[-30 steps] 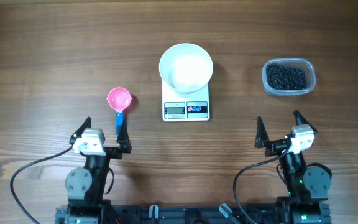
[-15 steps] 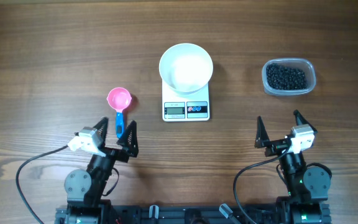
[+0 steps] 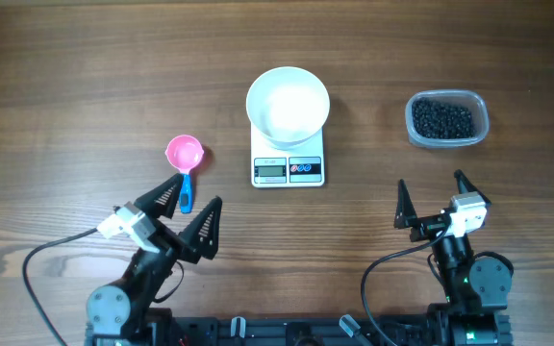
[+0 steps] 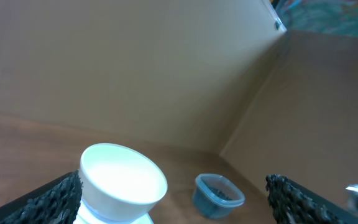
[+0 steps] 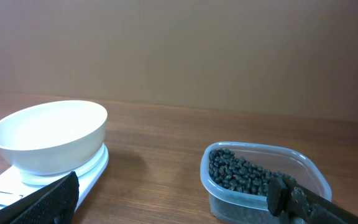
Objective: Scoop item into bowl and weigh 150g on scale
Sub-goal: 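Raise the left gripper and move it toward the pink measuring cup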
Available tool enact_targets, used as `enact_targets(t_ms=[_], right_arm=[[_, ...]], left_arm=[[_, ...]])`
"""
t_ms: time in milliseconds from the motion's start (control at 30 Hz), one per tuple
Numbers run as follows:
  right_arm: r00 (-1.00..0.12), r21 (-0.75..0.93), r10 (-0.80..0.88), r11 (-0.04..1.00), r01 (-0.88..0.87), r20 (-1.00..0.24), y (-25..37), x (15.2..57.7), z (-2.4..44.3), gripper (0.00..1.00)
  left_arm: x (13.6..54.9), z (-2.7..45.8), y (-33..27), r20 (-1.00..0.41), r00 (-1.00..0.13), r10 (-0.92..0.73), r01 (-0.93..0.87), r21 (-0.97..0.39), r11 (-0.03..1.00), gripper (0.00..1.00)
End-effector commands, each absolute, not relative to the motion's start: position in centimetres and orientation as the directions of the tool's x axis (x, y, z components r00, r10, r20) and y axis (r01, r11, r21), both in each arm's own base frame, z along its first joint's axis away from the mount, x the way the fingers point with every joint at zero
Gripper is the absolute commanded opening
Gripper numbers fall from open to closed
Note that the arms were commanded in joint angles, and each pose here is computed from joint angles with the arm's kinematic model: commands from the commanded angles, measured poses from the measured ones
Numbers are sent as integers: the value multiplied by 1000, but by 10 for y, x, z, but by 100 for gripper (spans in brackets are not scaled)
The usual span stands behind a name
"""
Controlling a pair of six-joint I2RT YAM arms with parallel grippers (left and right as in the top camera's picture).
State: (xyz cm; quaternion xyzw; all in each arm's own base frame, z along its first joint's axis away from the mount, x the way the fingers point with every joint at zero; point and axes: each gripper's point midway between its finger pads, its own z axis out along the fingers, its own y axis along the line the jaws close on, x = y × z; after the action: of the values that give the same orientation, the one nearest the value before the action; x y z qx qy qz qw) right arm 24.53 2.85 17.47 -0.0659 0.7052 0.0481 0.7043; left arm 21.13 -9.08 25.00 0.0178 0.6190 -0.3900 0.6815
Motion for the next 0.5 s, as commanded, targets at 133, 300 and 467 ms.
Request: enact_targets(t_ms=[133,300,467], right_arm=[[10,-34,-33,985,-171,-999,31,245,176,100],[10,-34,-33,985,-171,-999,31,245,176,100],[10,-34,-33,985,-171,-999,31,245,176,100]], left_arm=[[181,322,-90,-901,61,-429,591,-313,743,100],[178,344,-71,-916,27,-400,452,-346,822,100],[186,349,-67,-909,-124,-397,362,-414,835,100]])
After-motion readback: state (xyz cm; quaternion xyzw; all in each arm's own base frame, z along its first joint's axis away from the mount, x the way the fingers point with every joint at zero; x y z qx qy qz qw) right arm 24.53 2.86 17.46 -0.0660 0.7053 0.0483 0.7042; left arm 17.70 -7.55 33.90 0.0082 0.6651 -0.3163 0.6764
